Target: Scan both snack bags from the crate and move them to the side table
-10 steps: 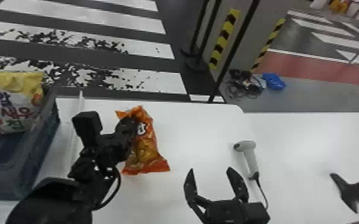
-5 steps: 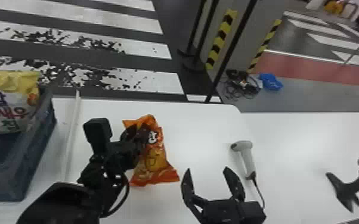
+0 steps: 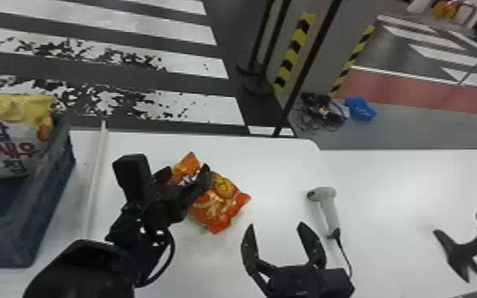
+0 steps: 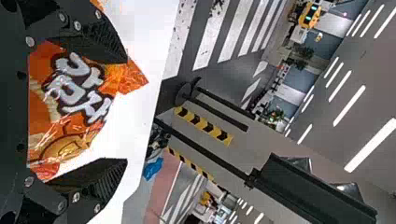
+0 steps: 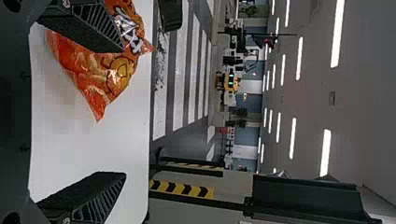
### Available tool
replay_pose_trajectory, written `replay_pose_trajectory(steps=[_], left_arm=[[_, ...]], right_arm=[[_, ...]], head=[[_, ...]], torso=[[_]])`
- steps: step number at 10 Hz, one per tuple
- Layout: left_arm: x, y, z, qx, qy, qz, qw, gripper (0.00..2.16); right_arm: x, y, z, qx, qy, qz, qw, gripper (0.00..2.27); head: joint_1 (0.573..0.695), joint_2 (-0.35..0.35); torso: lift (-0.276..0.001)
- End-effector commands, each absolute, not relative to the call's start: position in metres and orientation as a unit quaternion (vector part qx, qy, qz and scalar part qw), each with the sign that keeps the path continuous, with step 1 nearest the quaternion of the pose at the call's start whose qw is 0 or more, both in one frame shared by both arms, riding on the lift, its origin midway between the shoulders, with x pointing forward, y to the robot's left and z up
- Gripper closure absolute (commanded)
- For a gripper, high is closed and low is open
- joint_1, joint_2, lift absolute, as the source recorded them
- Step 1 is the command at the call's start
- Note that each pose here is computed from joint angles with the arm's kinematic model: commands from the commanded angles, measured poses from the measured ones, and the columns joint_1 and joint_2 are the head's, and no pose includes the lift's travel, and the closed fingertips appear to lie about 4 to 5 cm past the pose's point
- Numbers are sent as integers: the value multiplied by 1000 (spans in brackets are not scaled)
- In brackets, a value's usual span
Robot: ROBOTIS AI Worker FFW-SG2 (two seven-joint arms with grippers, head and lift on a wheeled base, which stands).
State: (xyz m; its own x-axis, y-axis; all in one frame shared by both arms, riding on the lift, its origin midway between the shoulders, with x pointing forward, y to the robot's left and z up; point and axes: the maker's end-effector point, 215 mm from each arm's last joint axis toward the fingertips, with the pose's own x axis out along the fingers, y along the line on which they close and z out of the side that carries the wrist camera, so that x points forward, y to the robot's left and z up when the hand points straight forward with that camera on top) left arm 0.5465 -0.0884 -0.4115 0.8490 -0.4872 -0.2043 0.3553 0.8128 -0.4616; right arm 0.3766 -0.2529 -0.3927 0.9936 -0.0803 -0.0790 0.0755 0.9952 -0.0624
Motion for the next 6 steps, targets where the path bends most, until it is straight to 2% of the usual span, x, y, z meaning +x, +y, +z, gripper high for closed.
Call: replay_pose_trajectory(steps=[1,4,6], left_arm=[[539,-98,-391,-195,141,-239,941,26],[518,-97,-304,-134,41,-256,956,26],[509,-41,-276,-72,-12,-228,971,26]], right_arm=[[376,-254,-393,-29,41,-40,998,46],[380,-253,-393,-29,40,-39,998,46],[385,-248,-393,-26,38,-34,998,46]], head=[[695,-350],[695,-350],[695,-350]], torso=[[-99],[-99],[-99]])
